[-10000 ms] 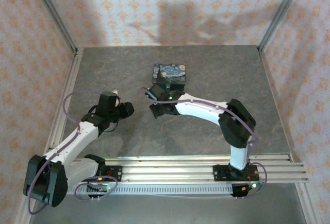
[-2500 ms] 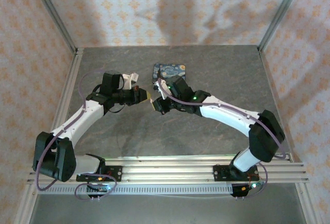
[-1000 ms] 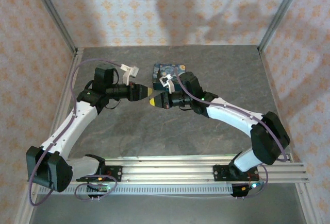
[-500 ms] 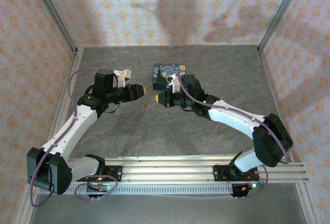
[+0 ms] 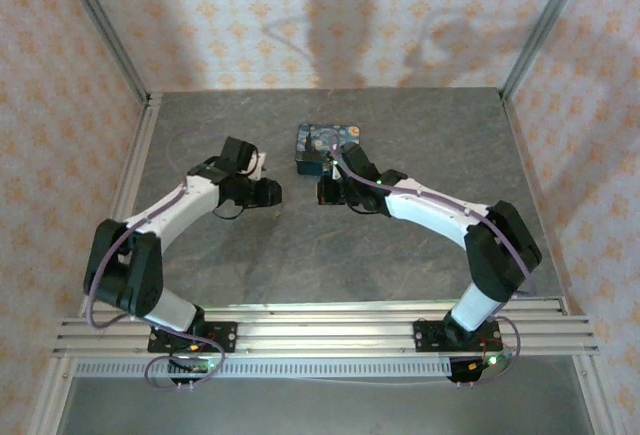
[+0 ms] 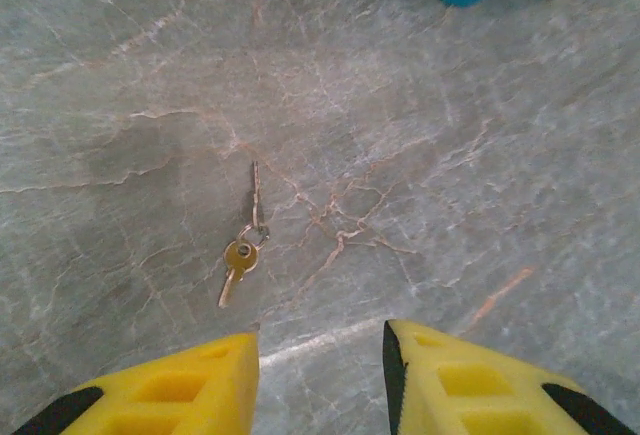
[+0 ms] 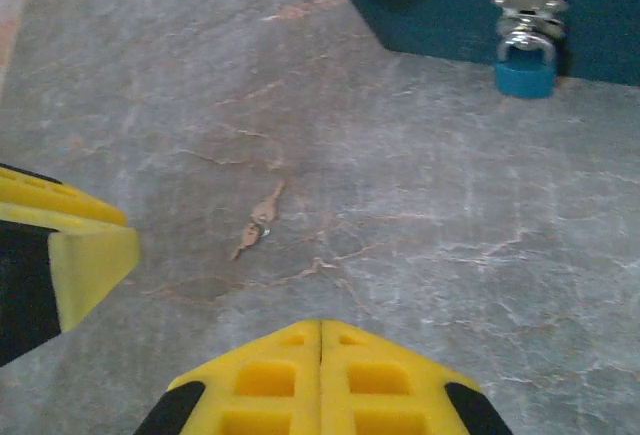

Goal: Unlock the padlock with the key

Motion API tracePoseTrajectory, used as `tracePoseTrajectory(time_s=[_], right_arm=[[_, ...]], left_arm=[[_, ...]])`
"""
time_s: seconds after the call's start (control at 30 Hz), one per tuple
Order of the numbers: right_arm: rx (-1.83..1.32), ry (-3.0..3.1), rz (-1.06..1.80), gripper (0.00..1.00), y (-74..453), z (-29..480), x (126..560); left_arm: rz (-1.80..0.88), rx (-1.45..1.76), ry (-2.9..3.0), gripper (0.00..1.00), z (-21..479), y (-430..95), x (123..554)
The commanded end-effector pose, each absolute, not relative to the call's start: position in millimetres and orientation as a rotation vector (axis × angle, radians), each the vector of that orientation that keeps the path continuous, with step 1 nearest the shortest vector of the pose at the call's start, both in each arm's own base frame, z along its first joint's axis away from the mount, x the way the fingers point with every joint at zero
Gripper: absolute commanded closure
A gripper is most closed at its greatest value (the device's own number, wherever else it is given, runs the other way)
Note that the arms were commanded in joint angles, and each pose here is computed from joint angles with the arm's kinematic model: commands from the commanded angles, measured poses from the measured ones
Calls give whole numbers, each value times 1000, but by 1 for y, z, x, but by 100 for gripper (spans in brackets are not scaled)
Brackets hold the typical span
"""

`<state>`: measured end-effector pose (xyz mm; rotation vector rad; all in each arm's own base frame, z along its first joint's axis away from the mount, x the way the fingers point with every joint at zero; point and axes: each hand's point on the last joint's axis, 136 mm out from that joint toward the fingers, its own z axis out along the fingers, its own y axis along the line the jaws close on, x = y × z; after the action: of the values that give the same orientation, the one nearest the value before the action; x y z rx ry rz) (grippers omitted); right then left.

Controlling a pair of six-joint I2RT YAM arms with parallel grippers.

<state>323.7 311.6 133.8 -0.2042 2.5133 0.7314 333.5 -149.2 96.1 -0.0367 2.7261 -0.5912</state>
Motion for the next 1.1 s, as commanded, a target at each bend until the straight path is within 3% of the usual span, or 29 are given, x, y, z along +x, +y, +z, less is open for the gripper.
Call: tracePoseTrajectory(time_s=[0.0,0.77,0.87,0.97,1.07], right_arm=[[-161,2517,647,96,302,132,329],[-133,2512,598,97,287,123,341],[-127,2511,594,97,286,123,341],[-106,2508,575,98,281,124,343],[-6,2521,543,98,265,125,349]], left_arm=[[-488,-7,2750,64,89,-147,344],[-397,61,2888,76,23,-159,362],[-359,87,2908,83,18,-158,359],[-352,117,2908,100,16,-158,357],[-358,201,2871,100,22,-162,355]])
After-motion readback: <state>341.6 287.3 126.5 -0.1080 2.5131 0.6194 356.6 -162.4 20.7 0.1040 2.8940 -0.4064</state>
